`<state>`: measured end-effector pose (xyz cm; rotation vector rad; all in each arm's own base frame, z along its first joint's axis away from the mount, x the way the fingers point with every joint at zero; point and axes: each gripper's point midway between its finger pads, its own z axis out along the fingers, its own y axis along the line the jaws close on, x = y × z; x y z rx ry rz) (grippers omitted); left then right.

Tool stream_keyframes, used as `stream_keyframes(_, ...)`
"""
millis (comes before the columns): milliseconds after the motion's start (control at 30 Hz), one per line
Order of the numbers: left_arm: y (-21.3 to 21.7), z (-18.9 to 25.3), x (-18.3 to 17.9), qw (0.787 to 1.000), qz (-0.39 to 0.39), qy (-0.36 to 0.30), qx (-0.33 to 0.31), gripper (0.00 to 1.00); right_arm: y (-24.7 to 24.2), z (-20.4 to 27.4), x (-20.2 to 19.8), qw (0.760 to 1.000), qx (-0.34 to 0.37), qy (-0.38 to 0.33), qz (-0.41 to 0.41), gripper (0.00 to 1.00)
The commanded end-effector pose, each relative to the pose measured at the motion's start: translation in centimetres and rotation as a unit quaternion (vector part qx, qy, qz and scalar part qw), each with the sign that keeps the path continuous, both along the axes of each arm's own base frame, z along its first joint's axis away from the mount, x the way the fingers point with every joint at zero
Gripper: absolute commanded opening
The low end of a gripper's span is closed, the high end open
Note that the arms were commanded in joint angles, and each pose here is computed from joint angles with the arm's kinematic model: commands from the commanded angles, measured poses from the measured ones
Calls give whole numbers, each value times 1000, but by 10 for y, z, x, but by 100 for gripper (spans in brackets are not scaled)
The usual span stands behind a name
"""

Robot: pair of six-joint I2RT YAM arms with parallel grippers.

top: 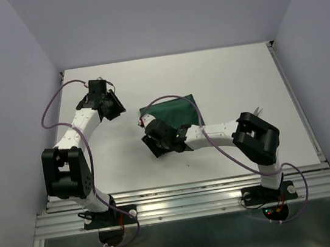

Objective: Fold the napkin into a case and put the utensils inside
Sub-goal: Pick up the top corner of the square-folded napkin from the center of the board.

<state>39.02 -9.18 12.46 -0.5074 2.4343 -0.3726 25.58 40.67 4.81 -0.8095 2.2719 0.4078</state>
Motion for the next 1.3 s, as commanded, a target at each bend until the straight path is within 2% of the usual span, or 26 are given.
stream_keyframes(0, 0, 14, 1, 1000, -6, -23, -4, 43, 21, 18, -1, 999, 31, -11, 10, 51)
stream_keyframes(400, -1, 10, 0, 1000, -10, -21, -5, 43, 28, 8, -4, 1000, 18, -13, 17, 50)
stream_keyframes(900, -2, 10, -1, 1000, -11, -21, -7, 43, 21, 7, 3, 1000, 4, -24, -5, 21)
stream_keyframes(1133, -2, 9, -2, 1000, -12, -20, -7, 43, 20, 12, 5, 999, 9, -28, -16, 1)
stream_keyframes(1267, -2, 9, -2, 1000, -12, -21, -8, 43, 19, 22, 6, 999, 26, -38, -26, 1)
